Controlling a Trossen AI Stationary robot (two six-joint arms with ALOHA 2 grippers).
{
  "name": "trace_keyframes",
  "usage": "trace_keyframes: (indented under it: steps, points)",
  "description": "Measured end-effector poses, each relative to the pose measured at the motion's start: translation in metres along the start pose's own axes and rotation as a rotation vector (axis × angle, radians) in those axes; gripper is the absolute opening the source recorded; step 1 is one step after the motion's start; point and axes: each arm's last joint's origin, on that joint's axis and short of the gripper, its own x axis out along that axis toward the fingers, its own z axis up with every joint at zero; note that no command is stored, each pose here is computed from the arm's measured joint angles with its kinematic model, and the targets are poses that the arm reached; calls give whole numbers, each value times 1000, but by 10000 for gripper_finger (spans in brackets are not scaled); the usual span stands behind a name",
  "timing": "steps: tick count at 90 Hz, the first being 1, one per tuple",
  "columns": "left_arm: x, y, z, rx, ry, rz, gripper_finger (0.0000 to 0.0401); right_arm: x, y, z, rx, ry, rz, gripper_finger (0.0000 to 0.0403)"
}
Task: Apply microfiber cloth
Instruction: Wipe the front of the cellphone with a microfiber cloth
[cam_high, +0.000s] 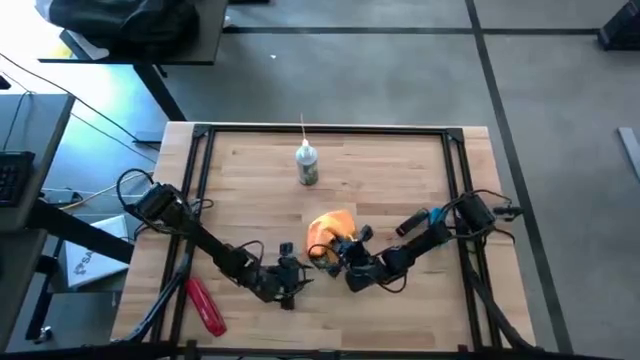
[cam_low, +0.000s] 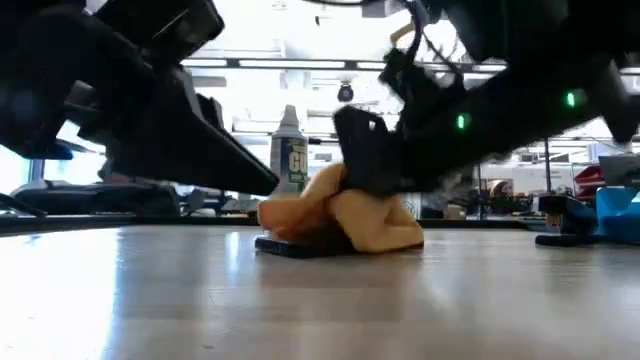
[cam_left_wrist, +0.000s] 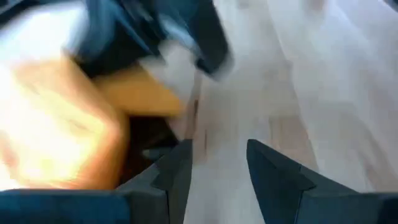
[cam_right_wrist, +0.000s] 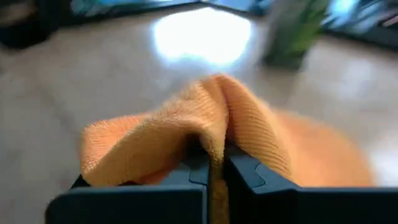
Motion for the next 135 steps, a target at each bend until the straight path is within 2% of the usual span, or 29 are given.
trace_keyframes:
  steps: [16, 25, 34, 44, 62, 88, 98, 117, 126, 135]
  points:
    - [6, 1, -6, 33, 10, 16, 133, -18, -24, 42, -121, -40, -123, 0]
    - [9, 5, -5, 37, -2, 62, 133, -29, -41, 63, -151, -27, -147, 0]
    - [14, 13, 0, -11, -32, 111, 133, -37, -55, 68, -158, 52, -126, 0]
    - [21, 24, 4, -77, -44, 130, 133, -40, -57, 57, -146, 142, -88, 0]
    - [30, 34, -5, -130, 17, 103, 133, -39, -32, 21, -41, 117, 19, 0]
    - [40, 31, -20, -188, 63, 82, 133, -1, 11, -16, 14, 126, 289, 0]
    - [40, 31, -22, -191, 71, 83, 133, 5, 7, -26, 58, 140, 252, 0]
    - [39, 30, -23, -191, 80, 79, 133, -3, -23, -45, 164, 100, 6, 0]
    - [39, 29, -23, -190, 81, 78, 133, -7, -27, -50, 226, 85, -11, 0]
    - [40, 30, -24, -190, 83, 77, 133, -8, -23, -48, 207, 78, 11, 0]
